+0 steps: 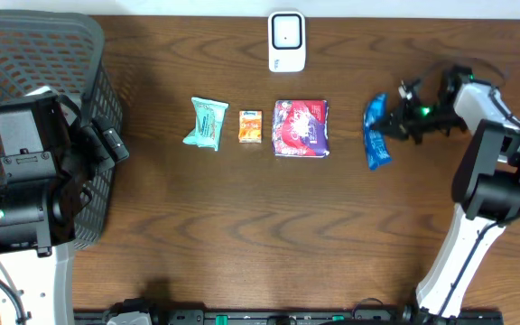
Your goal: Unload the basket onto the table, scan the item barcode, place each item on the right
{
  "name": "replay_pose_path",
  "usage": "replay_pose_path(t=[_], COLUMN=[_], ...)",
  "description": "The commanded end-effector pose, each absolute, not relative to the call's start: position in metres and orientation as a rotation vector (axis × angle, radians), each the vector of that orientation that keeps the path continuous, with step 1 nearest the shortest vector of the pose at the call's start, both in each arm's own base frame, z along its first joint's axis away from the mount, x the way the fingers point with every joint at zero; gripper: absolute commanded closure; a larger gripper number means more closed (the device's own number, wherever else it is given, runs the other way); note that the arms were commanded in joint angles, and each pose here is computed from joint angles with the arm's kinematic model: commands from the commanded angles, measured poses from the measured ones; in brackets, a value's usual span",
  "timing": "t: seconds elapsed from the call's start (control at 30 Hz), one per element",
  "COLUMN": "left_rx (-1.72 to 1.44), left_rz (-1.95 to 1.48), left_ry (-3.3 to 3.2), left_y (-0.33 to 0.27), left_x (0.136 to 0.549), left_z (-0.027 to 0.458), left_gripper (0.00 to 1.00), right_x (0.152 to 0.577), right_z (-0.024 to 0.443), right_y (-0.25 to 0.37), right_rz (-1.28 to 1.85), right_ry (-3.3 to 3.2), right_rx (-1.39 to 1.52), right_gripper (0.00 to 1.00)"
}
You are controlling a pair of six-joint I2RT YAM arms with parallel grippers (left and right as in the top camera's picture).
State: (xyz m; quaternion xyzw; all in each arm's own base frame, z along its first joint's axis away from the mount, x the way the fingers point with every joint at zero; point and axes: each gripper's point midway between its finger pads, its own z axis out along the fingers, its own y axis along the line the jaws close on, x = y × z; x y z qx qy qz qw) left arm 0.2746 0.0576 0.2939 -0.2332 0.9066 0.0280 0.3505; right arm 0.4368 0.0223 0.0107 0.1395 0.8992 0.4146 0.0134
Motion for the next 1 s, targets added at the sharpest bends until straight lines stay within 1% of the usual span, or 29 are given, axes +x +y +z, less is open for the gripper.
replay_pose_path(t=[0.0,0.1,0.17,0.2,0.33,0.37,0.5,0.57,0.63,0.67,0.73,0.77,0.83,0.9,0.97], left_rx=[-0.616,-0.616,-0.616,-0.616,-0.616,-0.616,-0.616,-0.616,-0.616,-0.616,-0.616,-0.616,-0.616,-0.616,-0.616], left_rz=[0.080,0.080,0.080,0.080,0.080,0.080,0.080,0.080,0.080,0.080,0.080,0.080,0.080,0.080,0.080], left_ry=[2.329,2.329,2.329,2.329,2.329,2.329,2.329,2.329,2.329,2.329,2.329,2.329,2.329,2.329,2.329], left_y=[0.060,0.060,0.060,0.060,0.060,0.060,0.060,0.060,0.060,0.060,0.060,0.060,0.060,0.060,0.060], left_x=[0.275,0.275,0.275,0.275,0.275,0.275,0.275,0.275,0.275,0.275,0.275,0.275,0.275,0.275,0.275], left_z=[0.300,0.300,0.300,0.300,0.300,0.300,0.300,0.300,0.300,0.300,0.300,0.300,0.300,0.300,0.300], left_gripper=[0.02,0.02,0.02,0.02,0.02,0.02,0.02,0.02,0.02,0.02,0.02,0.02,0.02,0.02,0.02], right_x=[0.434,0.431,0.429,0.428,0.426,0.425,0.419,0.408,0.396,0.390,0.380,0.376,0.368,0.365,0.363], right_z=[0.010,0.022,0.038,0.047,0.081,0.087,0.098,0.095,0.088,0.084,0.074,0.070,0.061,0.053,0.043], right_y=[-0.013,-0.049,-0.070,-0.077,-0.084,-0.079,-0.038,-0.014,0.000,0.006,0.010,0.009,0.009,0.016,0.022], right_rz=[1.247,1.059,0.938,0.886,0.772,0.781,0.835,0.819,0.740,0.674,0.503,0.403,0.174,0.096,0.072], right_ry=[2.782,2.854,2.894,2.911,2.963,2.970,3.041,3.124,3.218,3.267,3.354,3.389,3.445,3.456,3.460], right_rx=[0.518,0.592,0.620,0.627,0.588,0.557,0.377,0.263,0.187,0.153,0.120,0.123,0.138,0.100,0.062], right_gripper=[0.82,0.78,0.71,0.69,0.68,0.69,0.82,0.85,0.86,0.84,0.72,0.70,0.68,0.67,0.63])
